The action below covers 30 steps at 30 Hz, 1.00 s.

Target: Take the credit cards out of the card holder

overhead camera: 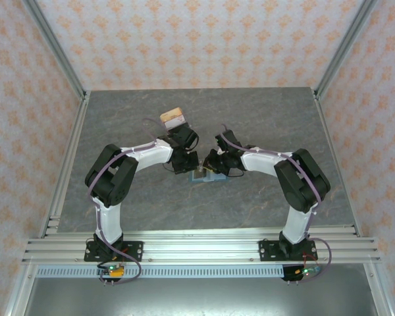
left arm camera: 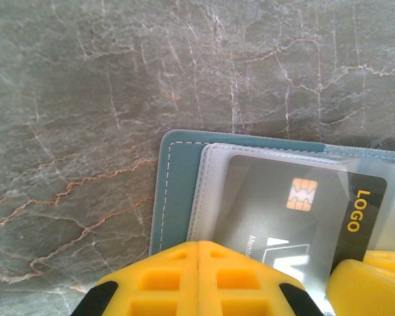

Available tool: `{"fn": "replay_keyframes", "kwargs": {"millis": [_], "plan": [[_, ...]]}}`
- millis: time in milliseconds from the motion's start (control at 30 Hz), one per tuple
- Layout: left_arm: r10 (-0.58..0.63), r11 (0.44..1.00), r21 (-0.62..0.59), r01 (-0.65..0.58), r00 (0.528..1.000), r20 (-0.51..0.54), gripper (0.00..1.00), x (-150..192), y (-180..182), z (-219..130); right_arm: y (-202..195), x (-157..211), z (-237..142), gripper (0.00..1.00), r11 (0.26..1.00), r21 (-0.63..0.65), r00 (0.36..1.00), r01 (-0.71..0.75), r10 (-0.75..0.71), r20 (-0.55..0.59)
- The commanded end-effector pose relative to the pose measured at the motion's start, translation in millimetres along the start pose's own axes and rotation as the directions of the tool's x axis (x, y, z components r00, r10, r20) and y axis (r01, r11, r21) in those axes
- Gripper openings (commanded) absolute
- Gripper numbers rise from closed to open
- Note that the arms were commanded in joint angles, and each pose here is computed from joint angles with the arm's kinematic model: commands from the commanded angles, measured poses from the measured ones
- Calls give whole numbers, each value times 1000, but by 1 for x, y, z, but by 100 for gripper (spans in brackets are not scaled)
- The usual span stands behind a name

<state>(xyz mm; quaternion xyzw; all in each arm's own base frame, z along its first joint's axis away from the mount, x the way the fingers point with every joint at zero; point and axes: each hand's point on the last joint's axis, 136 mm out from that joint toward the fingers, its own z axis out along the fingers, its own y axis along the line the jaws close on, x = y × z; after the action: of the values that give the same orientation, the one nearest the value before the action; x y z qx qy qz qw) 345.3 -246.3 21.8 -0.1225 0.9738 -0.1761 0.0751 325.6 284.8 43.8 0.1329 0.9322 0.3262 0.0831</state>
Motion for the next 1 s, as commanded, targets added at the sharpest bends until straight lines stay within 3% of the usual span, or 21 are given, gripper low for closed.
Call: {"fn": "replay_keyframes", "kwargs": {"millis": [0, 400, 500, 767, 967], "plan": [[-14, 998, -67, 10, 998, -58, 0, 16, 23, 18, 8, 1, 4, 14, 999, -41, 1000, 1, -2, -11], [-18, 1000, -25, 17, 999, -45, 4, 10, 11, 7, -22, -20, -41, 0, 988, 145, 982, 58, -82, 170], [-22, 999, 40, 23, 1000, -17, 8, 3, -6, -5, -18, -20, -51, 0, 993, 101, 977, 62, -81, 199], [-63, 974, 225, 33, 990, 128, 32, -25, -41, -78, 27, -26, -98, 0, 982, -105, 937, 157, -114, 330], [-179, 903, 420, 92, 968, 173, 53, -30, -52, -122, 57, -38, -139, 0, 930, -327, 914, 166, -20, 406]]}}
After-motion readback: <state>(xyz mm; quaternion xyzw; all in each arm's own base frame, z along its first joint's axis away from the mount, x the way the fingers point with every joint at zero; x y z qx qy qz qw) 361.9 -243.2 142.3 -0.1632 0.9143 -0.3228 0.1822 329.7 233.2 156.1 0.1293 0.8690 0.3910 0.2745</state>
